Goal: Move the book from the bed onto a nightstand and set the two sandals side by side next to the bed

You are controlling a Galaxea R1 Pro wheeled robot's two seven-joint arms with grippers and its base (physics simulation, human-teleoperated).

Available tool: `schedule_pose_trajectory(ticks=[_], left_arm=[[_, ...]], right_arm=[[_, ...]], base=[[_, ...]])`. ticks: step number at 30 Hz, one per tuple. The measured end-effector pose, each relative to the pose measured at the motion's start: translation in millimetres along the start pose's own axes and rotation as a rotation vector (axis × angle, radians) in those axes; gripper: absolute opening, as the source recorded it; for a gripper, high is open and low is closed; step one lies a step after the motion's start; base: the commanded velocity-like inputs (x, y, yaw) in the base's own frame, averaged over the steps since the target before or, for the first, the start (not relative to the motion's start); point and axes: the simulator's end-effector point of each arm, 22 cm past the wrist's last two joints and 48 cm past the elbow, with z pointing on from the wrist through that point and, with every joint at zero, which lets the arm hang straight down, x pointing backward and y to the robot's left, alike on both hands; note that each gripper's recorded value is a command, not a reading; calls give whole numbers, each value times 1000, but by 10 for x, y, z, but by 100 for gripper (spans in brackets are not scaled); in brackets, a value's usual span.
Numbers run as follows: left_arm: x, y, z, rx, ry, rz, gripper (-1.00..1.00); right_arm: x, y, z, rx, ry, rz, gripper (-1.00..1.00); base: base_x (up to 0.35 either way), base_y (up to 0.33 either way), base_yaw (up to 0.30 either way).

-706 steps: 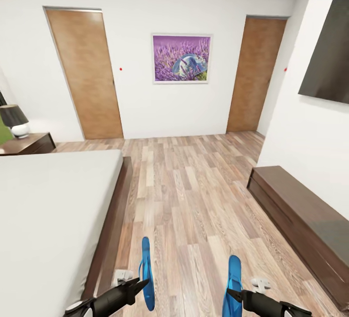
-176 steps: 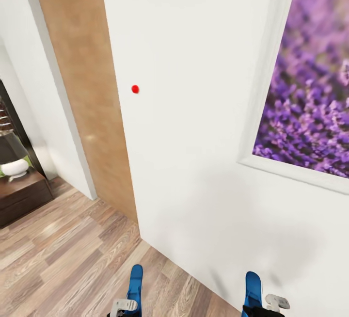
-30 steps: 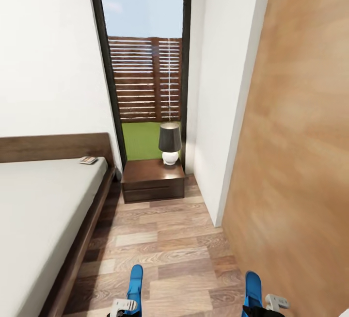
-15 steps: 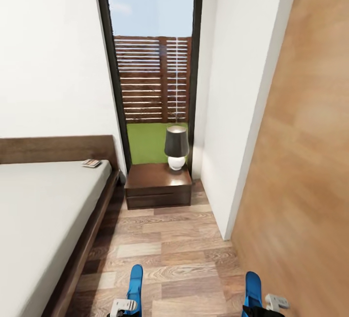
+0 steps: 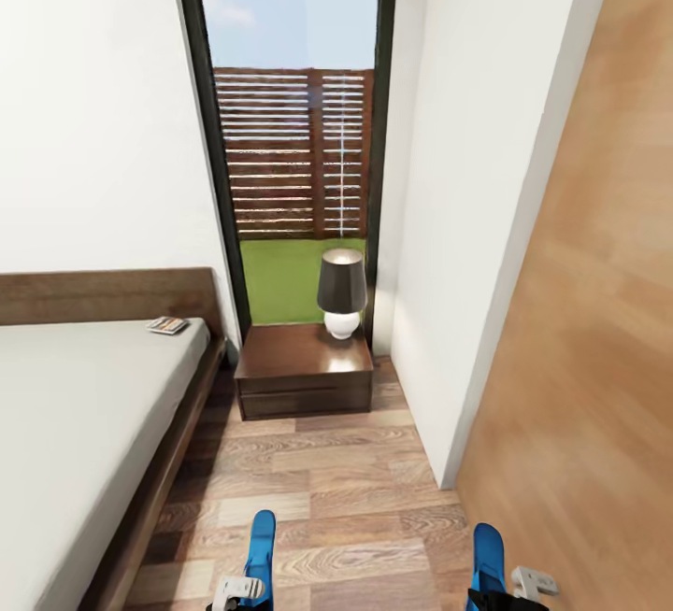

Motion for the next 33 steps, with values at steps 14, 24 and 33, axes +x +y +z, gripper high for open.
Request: schedule_pose_trajectory(ticks=[14, 24, 33], left_arm=[[0, 3, 0, -1, 0, 0, -100], [0, 3, 0, -2, 0, 0, -100], [0, 3, 0, -2, 0, 0, -100]], right_arm=[[0, -1, 0, 0, 0, 0, -100], [0, 0, 0, 0, 0, 0, -100], [0, 0, 0, 0, 0, 0, -100]], base=[[326, 0, 0], [326, 0, 0], [326, 0, 0]])
